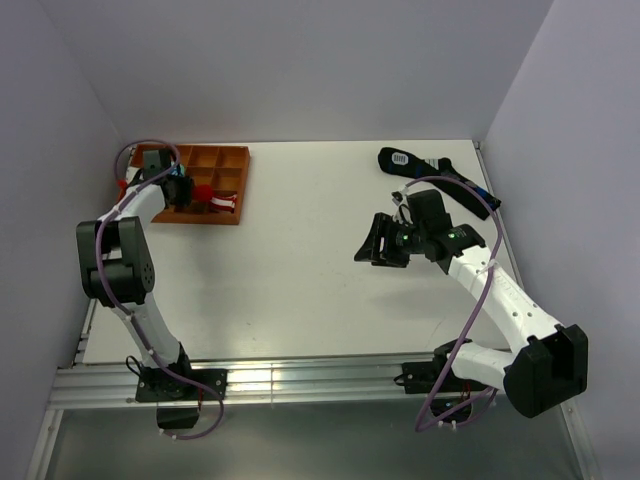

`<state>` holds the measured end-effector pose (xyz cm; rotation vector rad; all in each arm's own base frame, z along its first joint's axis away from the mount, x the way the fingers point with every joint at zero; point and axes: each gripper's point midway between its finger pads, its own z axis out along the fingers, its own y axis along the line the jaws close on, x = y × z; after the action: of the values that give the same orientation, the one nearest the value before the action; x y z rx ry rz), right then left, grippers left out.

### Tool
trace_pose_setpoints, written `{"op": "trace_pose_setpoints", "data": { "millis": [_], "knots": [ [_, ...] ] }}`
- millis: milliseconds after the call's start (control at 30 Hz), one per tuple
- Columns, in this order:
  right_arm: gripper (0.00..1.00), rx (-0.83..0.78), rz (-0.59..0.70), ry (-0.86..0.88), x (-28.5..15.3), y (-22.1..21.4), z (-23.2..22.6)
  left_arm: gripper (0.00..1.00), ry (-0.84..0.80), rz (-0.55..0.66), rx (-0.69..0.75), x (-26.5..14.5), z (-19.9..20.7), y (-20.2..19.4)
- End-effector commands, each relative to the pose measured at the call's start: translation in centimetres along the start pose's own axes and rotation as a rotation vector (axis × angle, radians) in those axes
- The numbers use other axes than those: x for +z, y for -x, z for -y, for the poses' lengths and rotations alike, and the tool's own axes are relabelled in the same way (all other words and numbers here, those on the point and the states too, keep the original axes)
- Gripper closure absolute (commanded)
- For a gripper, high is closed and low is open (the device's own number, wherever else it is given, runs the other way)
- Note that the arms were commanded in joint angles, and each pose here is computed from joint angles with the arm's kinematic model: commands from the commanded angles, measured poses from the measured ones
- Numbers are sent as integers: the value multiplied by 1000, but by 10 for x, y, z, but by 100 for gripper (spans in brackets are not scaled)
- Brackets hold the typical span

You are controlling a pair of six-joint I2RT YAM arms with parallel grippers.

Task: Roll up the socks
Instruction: Place the sock in the storage box.

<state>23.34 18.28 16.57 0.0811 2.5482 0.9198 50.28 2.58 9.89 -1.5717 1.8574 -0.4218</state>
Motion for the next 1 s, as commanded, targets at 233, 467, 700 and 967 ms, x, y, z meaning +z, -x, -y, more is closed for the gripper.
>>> {"op": "trace_pose_setpoints", "data": {
  "millis": [233,467,700,967],
  "knots": [
    [38,-14,-2,8,3,-3,5,100,21,-5,-31,14,-11,3],
    [38,-10,-10,5,5,-4,7,100,129,-17,-37,20,-34,4],
    [38,-8,-8,6,6,-5,8,100,229,-29,-19,23,-50,11],
    [38,-4,-12,10,6,-7,8,100,319,-58,20,24,-59,15]
  ]
}}
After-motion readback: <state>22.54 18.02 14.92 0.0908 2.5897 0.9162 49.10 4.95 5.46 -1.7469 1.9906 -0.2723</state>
